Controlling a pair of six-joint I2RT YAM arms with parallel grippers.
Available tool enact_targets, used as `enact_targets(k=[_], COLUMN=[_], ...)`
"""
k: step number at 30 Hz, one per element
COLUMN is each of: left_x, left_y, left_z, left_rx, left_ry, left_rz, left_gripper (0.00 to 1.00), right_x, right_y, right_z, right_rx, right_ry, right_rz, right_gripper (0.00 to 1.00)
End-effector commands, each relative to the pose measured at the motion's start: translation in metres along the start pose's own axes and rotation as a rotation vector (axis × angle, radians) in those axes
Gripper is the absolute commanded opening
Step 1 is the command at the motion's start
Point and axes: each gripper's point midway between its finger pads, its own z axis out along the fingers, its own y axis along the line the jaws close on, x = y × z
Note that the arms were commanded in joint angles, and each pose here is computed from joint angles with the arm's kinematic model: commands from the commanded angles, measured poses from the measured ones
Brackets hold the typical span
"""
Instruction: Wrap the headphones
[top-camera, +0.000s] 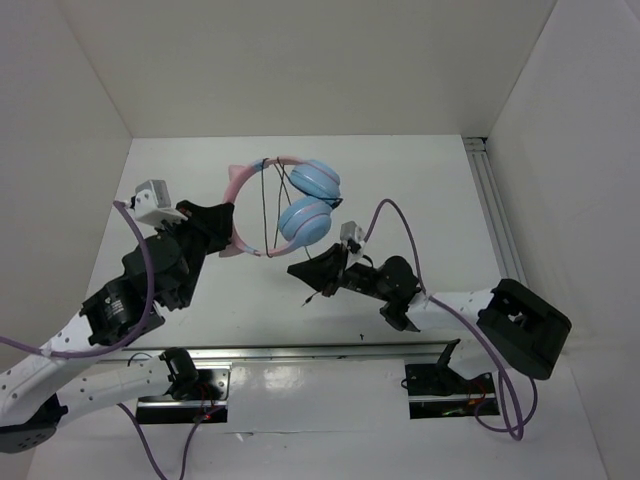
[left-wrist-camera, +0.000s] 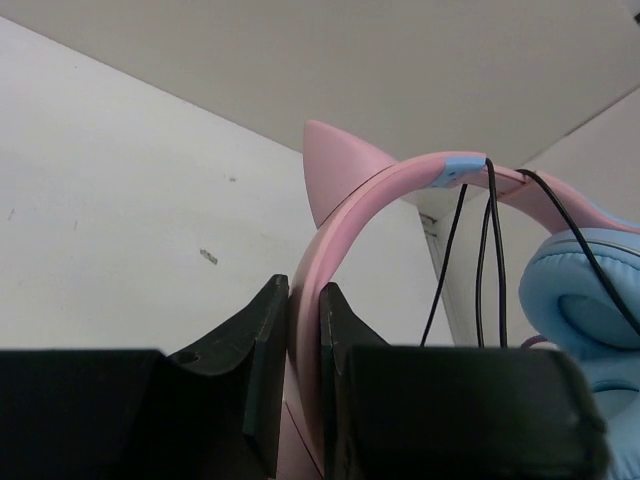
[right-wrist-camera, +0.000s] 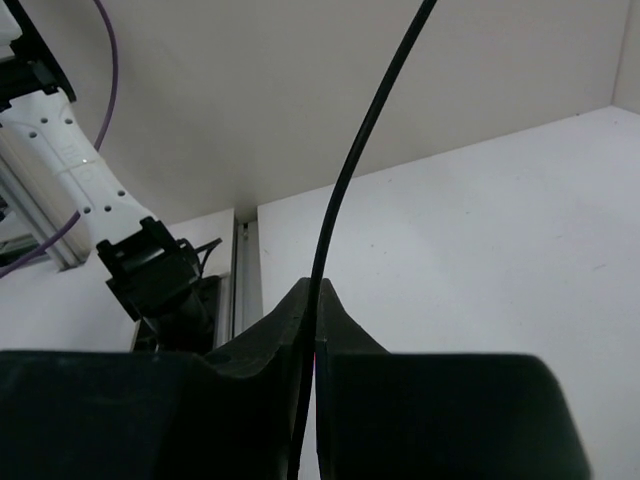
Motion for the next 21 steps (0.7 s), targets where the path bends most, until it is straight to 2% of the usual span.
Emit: enact_targets(k=[1,8,12,21], left_x=[-0.054,-0.03,-0.028,-0.048], left_y=[-0.029,-0.04,-0.035,-0.036], left_z=[0.003,0.015,0.021,0.034], left_rx=[0.053,0.072,0.032,-0.009], left_ry=[-0.186,-0.135,-0.157,-0.205], left_rz=[-0.334,-0.318,-0.273,-0.181], left_gripper=[0.0,0.0,0.0,0.0], right_x=[-0.009,-0.017,-0.017,-0.007], right_y=[0.013,0.027,0.038,0.059], right_z=[0.004,0.015,0.018,0.013], right_rx=[-0.063,-0.145,-0.19,-0.24], right_ry=[-0.055,-0.079,-0.088,-0.082], right_rz=[-0.002,0.033,0.038,0.09], right_gripper=[0.11,0.09,0.09,0.12])
